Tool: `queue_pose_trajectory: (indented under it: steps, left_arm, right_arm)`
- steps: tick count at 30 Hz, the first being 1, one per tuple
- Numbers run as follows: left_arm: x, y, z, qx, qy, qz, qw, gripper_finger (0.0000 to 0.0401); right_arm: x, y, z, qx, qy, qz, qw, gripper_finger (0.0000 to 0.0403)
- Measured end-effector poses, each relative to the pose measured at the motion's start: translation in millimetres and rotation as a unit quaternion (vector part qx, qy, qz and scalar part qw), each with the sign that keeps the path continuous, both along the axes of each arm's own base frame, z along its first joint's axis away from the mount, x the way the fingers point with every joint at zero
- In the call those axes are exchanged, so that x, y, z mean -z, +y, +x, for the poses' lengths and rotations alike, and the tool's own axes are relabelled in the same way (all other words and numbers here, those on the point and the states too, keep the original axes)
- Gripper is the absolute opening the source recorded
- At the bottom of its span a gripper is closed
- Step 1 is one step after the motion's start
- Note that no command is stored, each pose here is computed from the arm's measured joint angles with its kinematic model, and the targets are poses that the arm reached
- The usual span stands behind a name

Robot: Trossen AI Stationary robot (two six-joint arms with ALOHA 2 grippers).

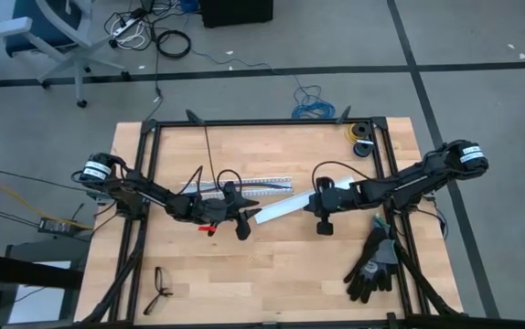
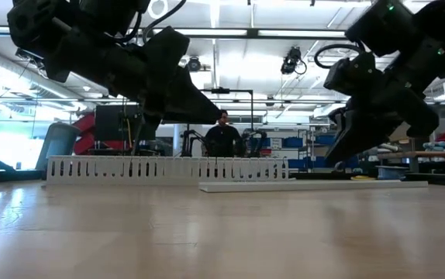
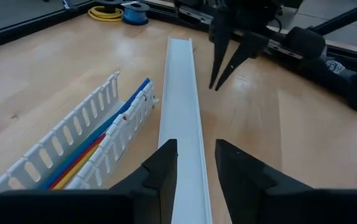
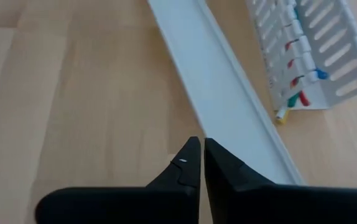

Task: Ziptie cables
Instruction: Close the white cable duct with the white cable duct cover

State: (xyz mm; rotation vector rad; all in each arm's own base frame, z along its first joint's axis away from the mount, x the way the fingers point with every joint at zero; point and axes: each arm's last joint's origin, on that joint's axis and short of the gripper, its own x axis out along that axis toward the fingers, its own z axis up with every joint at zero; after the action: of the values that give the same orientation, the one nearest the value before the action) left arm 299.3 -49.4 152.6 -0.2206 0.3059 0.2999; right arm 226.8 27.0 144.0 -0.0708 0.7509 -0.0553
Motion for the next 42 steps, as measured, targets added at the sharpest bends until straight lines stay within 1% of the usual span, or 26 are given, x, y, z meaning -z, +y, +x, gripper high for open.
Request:
queue_pose_trajectory:
  steps: [6,10,15,20,23,27,30,33,36,37,42]
  left_arm:
    - [-0.2,0.0,0.1,-0.002,-0.003,-0.005,1.000,0.0119]
    - [-0.2,0.0,0.1,-0.002,-0.003,-0.005,1.000,0.0119]
    - [-0.2,0.0,0.1,-0.002,-0.003,-0.005,1.000,0.0119]
    - [-0.2,0.0,0.1,-0.002,-0.003,-0.005,1.000,0.0119]
    - [-0.2,0.0,0.1,-0.002,-0.003,-0.005,1.000,0.0120]
    - [-0.2,0.0,0.1,-0.002,-0.003,-0.005,1.000,0.0120]
    - [-0.2,0.0,0.1,-0.002,-0.002,-0.005,1.000,0.0120]
    - [-0.1,0.0,0.1,-0.002,-0.002,-0.004,1.000,0.0120]
    - [0.5,0.0,-0.1,-0.001,0.001,-0.001,1.000,0.0120]
    - [0.6,0.0,-0.1,0.002,0.003,0.002,1.000,0.0120]
    - [0.5,-2.0,-0.1,0.024,0.013,0.034,0.999,0.0118]
  right_arm:
    - [-1.5,-10.0,2.7,0.011,-0.010,0.009,1.000,0.0054]
    - [-1.1,-16.0,2.8,0.004,-0.006,0.004,1.000,0.0089]
    - [-1.0,-22.0,3.1,-0.002,-0.005,0.015,1.000,0.0124]
    - [5.5,-20.9,5.8,-0.020,0.005,0.033,0.999,0.0143]
    - [16.7,-20.8,8.6,-0.035,0.028,0.017,0.999,0.0145]
    - [27.0,-21.8,15.6,-0.049,0.024,0.000,0.998,0.0139]
    - [34.8,-23.4,20.2,-0.047,0.023,-0.001,0.999,0.0123]
    - [42.2,-23.2,22.7,-0.048,0.030,-0.001,0.998,0.0086]
    - [45.2,-21.8,23.4,-0.050,0.033,-0.001,0.998,0.0028]
    - [45.3,-21.2,23.3,-0.049,0.034,0.000,0.998,0.0015]
    - [37.2,-18.7,21.8,-0.032,0.017,0.016,0.999,0.0004]
